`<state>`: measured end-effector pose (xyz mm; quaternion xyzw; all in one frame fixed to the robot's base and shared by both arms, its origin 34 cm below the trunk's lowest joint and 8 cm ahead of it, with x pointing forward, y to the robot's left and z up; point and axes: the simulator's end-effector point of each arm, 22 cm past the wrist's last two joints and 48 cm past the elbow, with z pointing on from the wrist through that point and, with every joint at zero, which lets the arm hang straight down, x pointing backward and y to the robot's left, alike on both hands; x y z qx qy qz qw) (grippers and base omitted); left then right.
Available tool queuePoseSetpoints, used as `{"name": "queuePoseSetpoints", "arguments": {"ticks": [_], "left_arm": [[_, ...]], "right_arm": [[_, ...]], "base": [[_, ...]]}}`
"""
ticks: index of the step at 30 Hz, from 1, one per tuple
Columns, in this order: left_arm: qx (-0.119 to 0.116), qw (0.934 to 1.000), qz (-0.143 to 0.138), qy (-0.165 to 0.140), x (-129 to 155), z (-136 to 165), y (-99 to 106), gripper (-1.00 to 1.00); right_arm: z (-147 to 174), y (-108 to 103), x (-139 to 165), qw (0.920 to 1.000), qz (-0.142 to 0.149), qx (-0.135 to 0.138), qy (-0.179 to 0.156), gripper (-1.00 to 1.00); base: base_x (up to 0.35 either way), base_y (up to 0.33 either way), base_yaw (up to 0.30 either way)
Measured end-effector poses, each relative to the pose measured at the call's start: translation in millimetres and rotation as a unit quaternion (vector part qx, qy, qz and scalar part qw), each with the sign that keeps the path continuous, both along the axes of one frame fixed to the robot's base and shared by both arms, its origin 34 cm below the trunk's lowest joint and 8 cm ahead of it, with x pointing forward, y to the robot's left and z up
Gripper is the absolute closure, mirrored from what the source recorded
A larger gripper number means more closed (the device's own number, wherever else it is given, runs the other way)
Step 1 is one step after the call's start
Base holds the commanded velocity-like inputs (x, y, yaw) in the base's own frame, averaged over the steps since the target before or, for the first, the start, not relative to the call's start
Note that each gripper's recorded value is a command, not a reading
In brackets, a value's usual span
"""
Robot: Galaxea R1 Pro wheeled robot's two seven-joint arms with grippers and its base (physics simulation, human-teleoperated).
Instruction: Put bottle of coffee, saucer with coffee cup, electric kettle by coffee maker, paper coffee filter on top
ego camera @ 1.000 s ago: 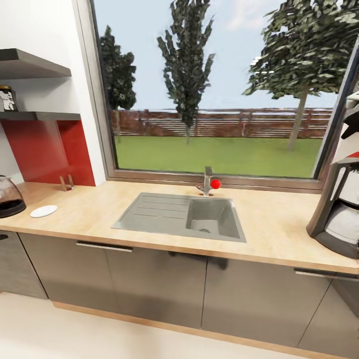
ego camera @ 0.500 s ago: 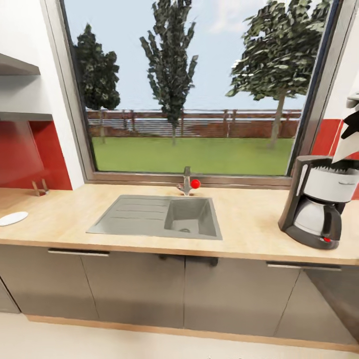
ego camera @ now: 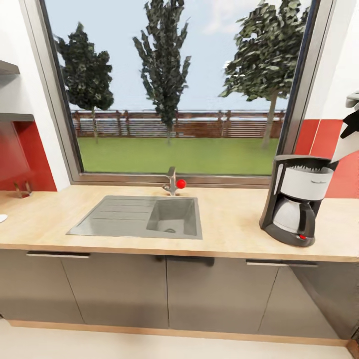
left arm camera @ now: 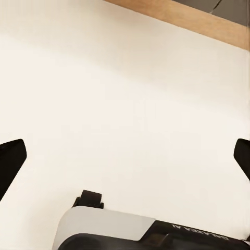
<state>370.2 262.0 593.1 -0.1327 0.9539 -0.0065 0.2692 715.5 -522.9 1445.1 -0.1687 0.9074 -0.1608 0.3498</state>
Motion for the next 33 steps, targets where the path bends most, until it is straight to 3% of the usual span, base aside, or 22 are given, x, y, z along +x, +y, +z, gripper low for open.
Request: {"name": "queuePoseSetpoints", "arguments": {"ticks": [25, 33], "left_arm": [[0.000, 1.0000, 0.002, 0.000, -0.1, 0.1, 0.9, -1.00], [0.000, 1.0000, 0.002, 0.000, 0.0, 0.1, 1.3, -1.00]], "right_arm": [[0.1, 5.5, 2.5, 1.0000, 0.004, -0.001, 0.001, 1.00], [-1.6, 21.1, 9.8, 0.9999, 0.014, -0.003, 0.005, 1.00]], "base": [[0.072, -0.061, 0.000], [0.113, -0.003, 0.000]]}}
